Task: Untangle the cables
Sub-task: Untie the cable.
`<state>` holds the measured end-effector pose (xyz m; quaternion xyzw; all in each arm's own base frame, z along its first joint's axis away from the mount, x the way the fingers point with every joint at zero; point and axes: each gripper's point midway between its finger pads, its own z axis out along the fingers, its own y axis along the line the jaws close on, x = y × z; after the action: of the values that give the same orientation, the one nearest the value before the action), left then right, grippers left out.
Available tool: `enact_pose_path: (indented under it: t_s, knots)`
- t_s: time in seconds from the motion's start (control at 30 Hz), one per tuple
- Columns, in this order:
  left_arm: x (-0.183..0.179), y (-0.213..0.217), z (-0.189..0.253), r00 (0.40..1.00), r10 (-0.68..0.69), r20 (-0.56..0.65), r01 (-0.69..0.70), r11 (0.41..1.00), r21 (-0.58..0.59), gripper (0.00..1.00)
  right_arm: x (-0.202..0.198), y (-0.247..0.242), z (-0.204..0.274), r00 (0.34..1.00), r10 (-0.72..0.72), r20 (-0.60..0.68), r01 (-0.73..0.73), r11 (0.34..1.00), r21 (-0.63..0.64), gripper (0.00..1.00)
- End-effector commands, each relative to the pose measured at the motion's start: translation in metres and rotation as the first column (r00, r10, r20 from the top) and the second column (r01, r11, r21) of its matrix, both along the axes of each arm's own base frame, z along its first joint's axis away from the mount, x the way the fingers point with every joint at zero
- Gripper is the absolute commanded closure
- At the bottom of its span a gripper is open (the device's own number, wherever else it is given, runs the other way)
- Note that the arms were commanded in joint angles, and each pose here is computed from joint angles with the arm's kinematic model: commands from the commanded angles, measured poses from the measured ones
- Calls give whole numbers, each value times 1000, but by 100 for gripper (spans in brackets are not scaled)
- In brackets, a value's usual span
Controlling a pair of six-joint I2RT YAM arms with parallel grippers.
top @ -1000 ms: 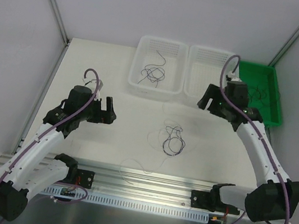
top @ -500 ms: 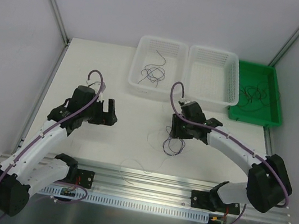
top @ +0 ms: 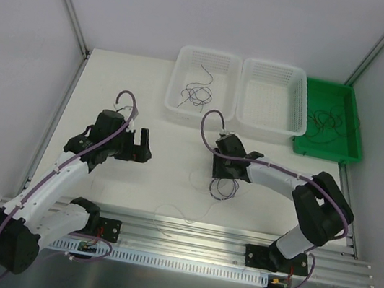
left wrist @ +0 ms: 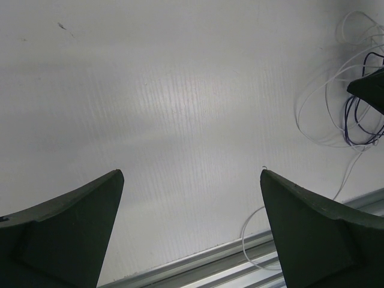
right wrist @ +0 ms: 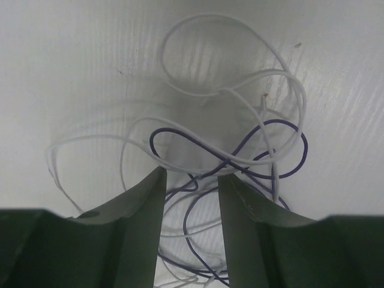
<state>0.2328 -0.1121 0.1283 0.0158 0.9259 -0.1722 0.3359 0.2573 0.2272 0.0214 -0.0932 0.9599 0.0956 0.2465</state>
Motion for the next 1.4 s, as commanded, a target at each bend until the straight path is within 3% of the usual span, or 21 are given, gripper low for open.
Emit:
enact_pose_path:
  t_s: [0.0,0.07,0.27,0.33,0.53,0.57,0.7,0.93,1.1,1.27,1.37]
  knots:
    - [0,-2,0,1000,-21,-5,21,1000,-10,1,14,5,2,998,-32,48,33,999,-6,58]
    - [0,-3,-1,1000,-24,-10,24,1000,-12,1,14,13,0,998,0,57,-1,1000,2,61]
    - [-3,-10,-1,998,-56,-21,55,998,-37,1,26,24,25,992,32,120,-35,999,24,94]
    - [-3,-14,1,998,-68,-17,67,996,-59,1,27,22,38,990,32,140,-36,999,22,99]
    - [-8,-44,16,996,-94,9,94,977,-192,1,26,9,106,967,11,253,-29,997,66,99]
    - [-3,-52,24,994,-97,59,107,969,-222,1,24,6,114,964,10,264,-29,997,67,99]
    - [-17,-87,10,994,-95,46,104,947,-304,1,22,-19,150,936,-36,351,20,999,51,99]
    - [-29,-139,7,985,-137,103,164,931,-326,1,6,-51,223,873,-94,479,47,993,109,99]
    - [-29,-175,11,963,-180,200,236,922,-307,1,-2,-54,231,870,-91,485,30,991,133,99]
    - [-13,-199,45,938,-78,337,250,825,-506,2,-12,-49,217,884,-76,461,-5,985,171,99]
    - [-6,-212,58,929,-62,364,269,789,-553,3,-15,-46,215,887,-71,456,-20,981,191,99]
